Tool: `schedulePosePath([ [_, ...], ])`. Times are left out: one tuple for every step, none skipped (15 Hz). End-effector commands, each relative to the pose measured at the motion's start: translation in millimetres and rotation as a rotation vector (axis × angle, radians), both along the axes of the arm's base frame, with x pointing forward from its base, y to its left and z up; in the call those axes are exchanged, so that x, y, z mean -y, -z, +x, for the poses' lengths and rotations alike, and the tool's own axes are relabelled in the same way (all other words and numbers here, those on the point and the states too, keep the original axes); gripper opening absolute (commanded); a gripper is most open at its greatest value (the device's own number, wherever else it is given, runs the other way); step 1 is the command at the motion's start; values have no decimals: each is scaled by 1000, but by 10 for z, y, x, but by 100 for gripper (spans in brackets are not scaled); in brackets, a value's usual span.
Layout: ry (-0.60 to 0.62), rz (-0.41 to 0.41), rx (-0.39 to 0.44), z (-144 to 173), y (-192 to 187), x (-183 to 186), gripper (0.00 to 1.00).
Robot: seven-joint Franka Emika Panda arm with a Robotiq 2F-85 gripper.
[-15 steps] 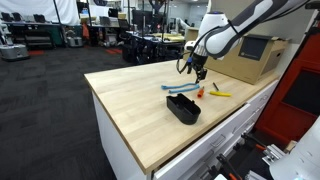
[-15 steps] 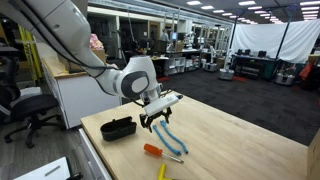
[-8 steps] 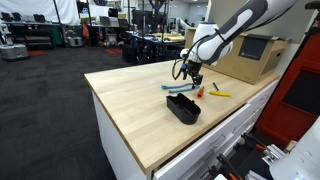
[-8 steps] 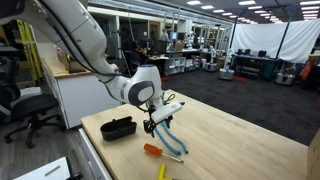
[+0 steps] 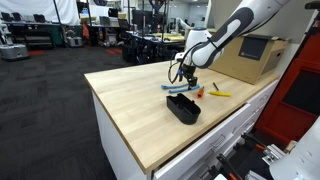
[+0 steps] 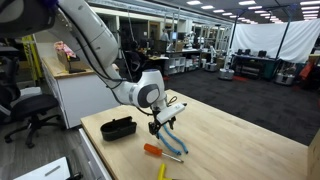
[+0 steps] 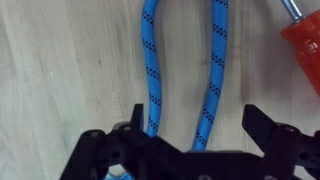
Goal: Put the rope into the black thing
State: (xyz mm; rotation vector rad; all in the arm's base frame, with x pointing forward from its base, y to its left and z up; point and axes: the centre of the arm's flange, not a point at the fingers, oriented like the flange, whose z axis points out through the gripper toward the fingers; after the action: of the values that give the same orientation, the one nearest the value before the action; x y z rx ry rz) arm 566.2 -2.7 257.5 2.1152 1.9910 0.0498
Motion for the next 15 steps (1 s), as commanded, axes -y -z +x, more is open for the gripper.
schedulePosePath([
  [-15,1,16,157,158,-67,100],
  [-15,2,15,167,182,-81,100],
  [-16,4,14,177,206,-95,100],
  [-13,1,16,182,237,-107,100],
  [-11,-2,19,192,257,-113,100],
  [-8,-12,23,195,283,-118,100],
  [-5,-20,28,196,308,-123,100],
  [1,-30,34,199,324,-125,100],
  [6,-42,41,204,337,-126,100],
  [0,-58,46,209,342,-142,100],
  [-5,-73,50,213,342,-152,100],
  [-7,-86,55,221,343,-160,100],
  [-9,-97,60,230,346,-163,100],
  [-8,-105,62,242,348,-164,100],
  [-8,-112,67,253,352,-162,100],
])
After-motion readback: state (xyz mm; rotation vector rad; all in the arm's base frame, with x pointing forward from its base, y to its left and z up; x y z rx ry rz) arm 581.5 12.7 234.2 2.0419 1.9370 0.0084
